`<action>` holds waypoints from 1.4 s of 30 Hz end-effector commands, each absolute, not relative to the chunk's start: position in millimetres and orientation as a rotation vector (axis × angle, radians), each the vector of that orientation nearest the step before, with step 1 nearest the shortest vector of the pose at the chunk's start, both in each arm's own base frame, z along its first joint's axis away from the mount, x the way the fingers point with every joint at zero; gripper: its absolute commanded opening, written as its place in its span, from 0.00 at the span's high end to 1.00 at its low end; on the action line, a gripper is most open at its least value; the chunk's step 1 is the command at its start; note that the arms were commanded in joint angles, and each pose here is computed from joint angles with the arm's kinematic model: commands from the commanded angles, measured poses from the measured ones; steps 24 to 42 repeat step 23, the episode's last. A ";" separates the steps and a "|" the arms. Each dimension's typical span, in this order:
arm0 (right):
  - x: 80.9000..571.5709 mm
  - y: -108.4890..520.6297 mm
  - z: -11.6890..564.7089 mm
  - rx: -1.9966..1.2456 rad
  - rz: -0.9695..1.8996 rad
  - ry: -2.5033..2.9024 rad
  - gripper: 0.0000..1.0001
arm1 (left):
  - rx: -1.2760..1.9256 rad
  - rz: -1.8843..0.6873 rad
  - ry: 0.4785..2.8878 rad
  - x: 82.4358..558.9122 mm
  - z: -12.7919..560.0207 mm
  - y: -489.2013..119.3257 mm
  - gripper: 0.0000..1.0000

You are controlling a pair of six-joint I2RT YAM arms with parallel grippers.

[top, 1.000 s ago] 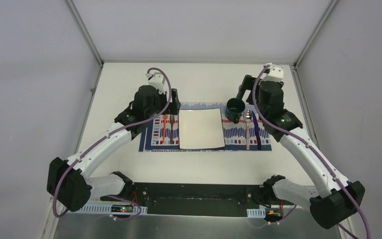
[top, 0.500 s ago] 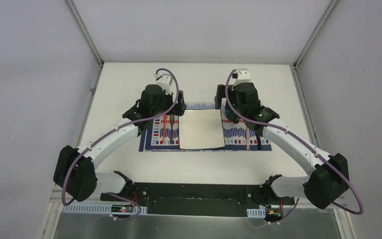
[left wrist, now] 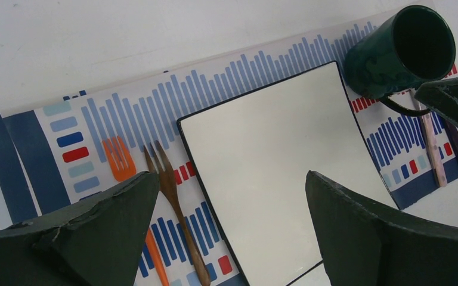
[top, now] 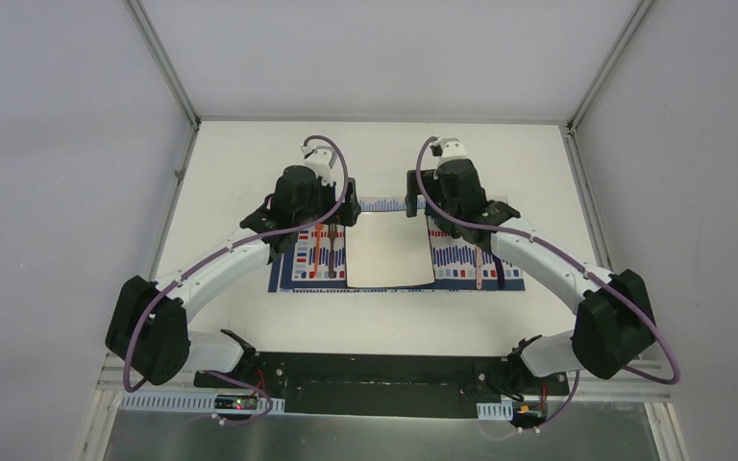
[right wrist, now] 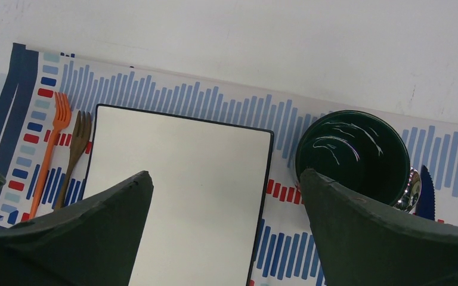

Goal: Set the dinner table for one person

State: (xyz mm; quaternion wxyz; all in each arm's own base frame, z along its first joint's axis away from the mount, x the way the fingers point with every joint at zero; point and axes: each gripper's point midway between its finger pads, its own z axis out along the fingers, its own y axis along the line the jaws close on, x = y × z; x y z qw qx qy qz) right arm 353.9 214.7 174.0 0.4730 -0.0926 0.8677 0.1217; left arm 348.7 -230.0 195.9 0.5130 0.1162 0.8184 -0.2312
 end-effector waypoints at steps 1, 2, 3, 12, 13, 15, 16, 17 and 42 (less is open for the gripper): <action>364.4 223.8 206.9 -0.204 0.325 2.064 0.00 | 0.270 -0.555 1.915 351.1 206.8 -229.1 0.01; 364.6 223.1 211.1 -0.191 0.322 2.059 0.00 | 0.272 -0.559 1.913 351.4 207.9 -230.0 0.01; 364.5 223.2 216.3 -0.180 0.323 2.051 0.00 | 0.272 -0.562 1.911 352.2 209.1 -231.0 0.01; 351.9 220.2 252.9 -0.169 0.370 1.957 0.00 | 0.274 -0.576 1.909 354.2 211.6 -234.4 0.01; 350.8 220.5 254.8 -0.166 0.374 1.953 0.00 | 0.276 -0.581 1.909 353.6 212.3 -235.1 0.01; 350.1 220.3 257.5 -0.165 0.376 1.947 0.00 | 0.279 -0.589 1.907 352.1 214.2 -235.7 0.01; 350.1 220.2 257.8 -0.163 0.377 1.946 0.00 | 0.278 -0.588 1.905 351.6 214.7 -235.1 0.01; 349.7 221.1 258.2 -0.163 0.379 1.945 0.00 | 0.275 -0.586 1.904 351.1 215.0 -234.1 0.01; 356.3 222.3 252.8 -0.161 0.329 1.966 0.00 | 0.259 -0.572 1.888 345.5 221.7 -226.6 0.01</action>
